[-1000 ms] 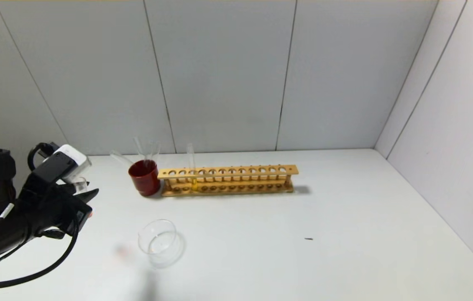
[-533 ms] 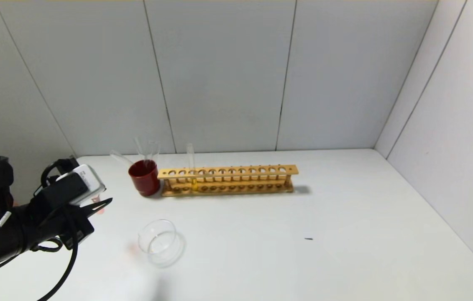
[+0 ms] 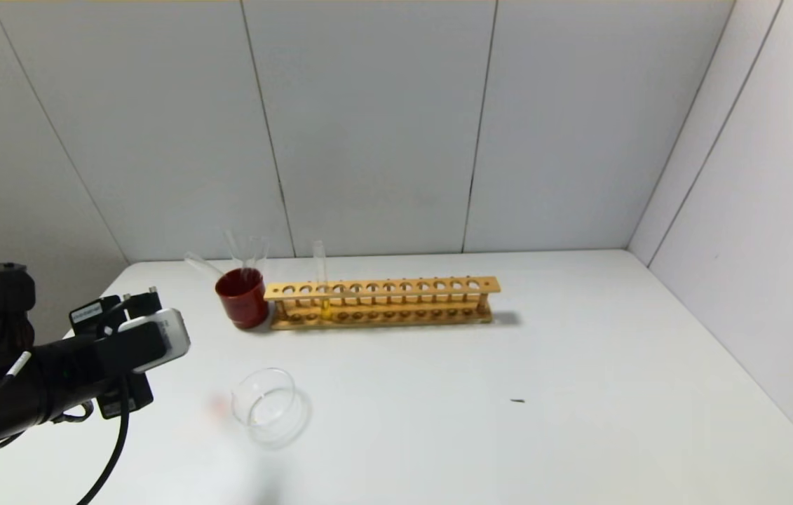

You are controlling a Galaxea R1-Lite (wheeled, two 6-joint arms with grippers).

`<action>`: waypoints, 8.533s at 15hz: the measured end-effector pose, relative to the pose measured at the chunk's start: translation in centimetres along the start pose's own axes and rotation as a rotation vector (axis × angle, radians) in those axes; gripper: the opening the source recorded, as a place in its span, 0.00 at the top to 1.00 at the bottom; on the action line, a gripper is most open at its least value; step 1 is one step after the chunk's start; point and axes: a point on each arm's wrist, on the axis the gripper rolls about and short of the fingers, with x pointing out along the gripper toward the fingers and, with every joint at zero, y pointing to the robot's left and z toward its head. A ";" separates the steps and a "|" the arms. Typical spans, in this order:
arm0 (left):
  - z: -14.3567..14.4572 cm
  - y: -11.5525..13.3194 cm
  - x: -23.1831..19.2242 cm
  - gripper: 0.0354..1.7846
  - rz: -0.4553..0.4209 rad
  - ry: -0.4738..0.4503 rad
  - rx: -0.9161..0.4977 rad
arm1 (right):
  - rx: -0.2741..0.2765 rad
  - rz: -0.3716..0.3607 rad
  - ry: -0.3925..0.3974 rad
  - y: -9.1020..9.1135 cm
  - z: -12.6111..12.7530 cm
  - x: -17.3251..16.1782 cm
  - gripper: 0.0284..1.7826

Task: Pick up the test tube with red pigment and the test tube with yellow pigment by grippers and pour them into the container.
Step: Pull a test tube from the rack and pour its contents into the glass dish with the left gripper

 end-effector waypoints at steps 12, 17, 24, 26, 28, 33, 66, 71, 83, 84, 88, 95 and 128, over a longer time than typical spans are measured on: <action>-0.6 -0.6 1.9 0.83 -0.073 -0.008 0.358 | 0.000 -0.001 0.000 0.0 0.0 0.0 0.02; -0.8 0.1 5.0 0.83 0.010 -0.029 0.458 | 0.000 0.000 0.000 0.0 0.0 0.0 0.02; -1.5 -0.8 7.6 0.83 0.011 -0.039 0.554 | 0.000 -0.001 0.000 0.0 0.0 0.0 0.02; -1.3 -1.2 7.9 0.83 -0.005 -0.049 0.557 | 0.000 0.000 0.000 0.0 0.0 0.0 0.02; -1.2 -1.4 8.2 0.83 -0.014 -0.055 0.577 | 0.000 0.000 0.000 0.0 0.0 0.0 0.02; -1.3 -1.8 8.3 0.83 -0.025 -0.076 0.656 | 0.000 -0.001 0.000 0.0 0.0 0.0 0.02; -1.6 -2.9 10.3 0.83 -0.024 -0.001 0.911 | 0.000 0.000 0.000 0.0 0.0 0.0 0.02; -1.7 -3.0 10.6 0.83 -0.021 0.004 0.943 | 0.000 -0.001 0.000 0.0 0.0 0.0 0.02; -1.4 -3.3 11.5 0.83 0.016 0.036 0.993 | 0.000 0.000 0.000 0.0 0.0 0.0 0.02; -1.4 -3.3 11.5 0.83 0.018 0.045 0.996 | 0.000 0.000 0.000 0.0 0.0 0.0 0.02; -1.4 -3.5 11.6 0.83 0.010 0.047 0.997 | 0.000 0.000 0.000 0.0 0.0 0.0 0.02; -1.2 -3.6 11.5 0.83 0.012 0.039 1.005 | 0.000 0.000 0.000 0.0 0.0 0.0 0.02; 0.1 -2.7 10.0 0.83 0.148 0.102 1.234 | 0.000 0.000 0.000 0.0 0.0 0.0 0.02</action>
